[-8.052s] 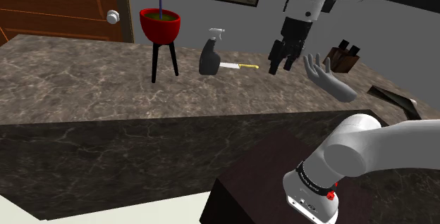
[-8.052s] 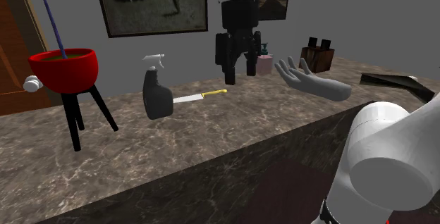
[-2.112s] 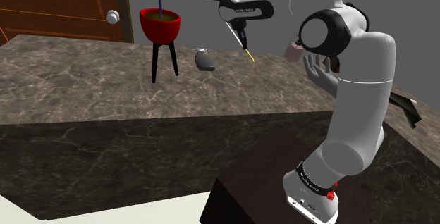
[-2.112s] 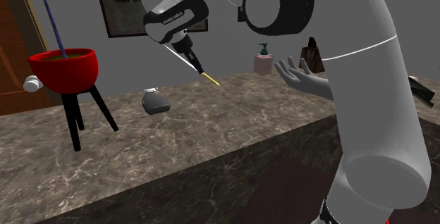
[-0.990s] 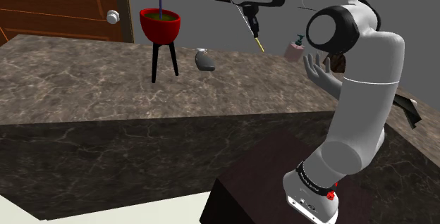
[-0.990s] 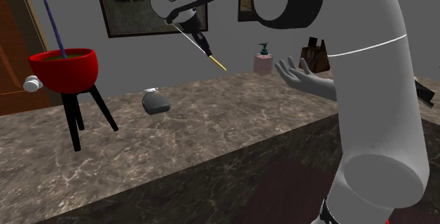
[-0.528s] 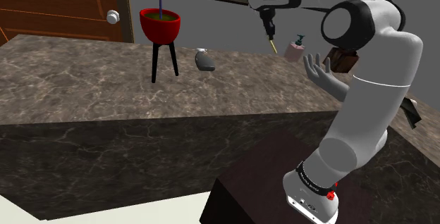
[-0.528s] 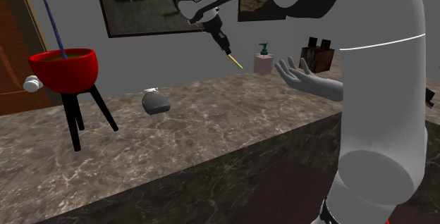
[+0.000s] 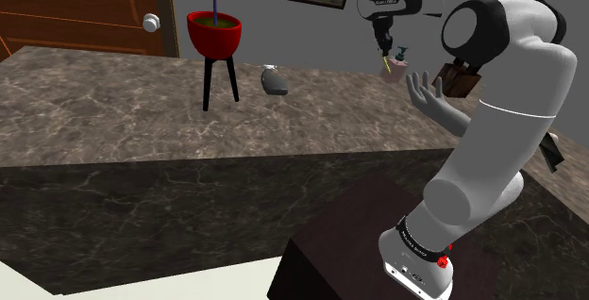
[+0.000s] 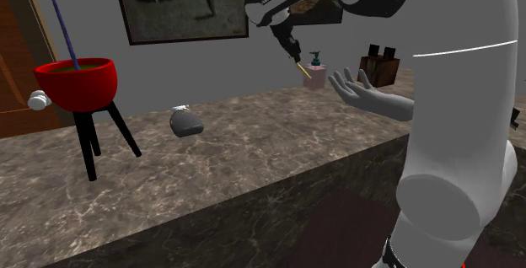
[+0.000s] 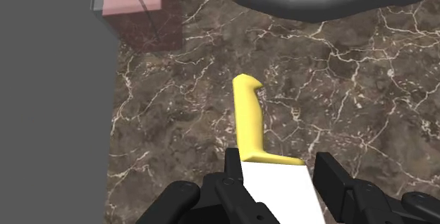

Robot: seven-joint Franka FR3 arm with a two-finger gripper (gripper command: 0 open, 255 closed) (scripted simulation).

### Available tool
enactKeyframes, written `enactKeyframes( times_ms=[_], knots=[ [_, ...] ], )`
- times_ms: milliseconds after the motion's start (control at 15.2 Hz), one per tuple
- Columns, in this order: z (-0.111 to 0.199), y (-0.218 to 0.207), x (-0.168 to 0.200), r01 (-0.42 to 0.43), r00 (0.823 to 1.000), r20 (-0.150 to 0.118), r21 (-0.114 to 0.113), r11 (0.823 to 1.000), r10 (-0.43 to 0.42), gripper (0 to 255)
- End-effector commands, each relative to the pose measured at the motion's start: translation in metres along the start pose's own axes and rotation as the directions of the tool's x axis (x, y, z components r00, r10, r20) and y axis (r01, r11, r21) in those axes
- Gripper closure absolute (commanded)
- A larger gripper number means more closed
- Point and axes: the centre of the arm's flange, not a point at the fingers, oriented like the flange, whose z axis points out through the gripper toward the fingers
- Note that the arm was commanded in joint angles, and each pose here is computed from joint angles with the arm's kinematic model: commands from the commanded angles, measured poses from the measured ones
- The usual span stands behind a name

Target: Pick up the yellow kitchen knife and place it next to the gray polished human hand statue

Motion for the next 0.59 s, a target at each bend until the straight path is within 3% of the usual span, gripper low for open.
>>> enactKeyframes(
  times_ms=[0,330,528],
  knots=[
    [0.010,0.002,-0.022,0.001,1.000,0.000,-0.001,1.000,-0.001,255],
    [0.042,0.005,-0.076,0.001,1.000,0.000,-0.001,1.000,-0.001,255],
    [0.055,0.003,-0.069,0.001,1.000,0.000,-0.001,1.000,-0.001,255]
  ],
)
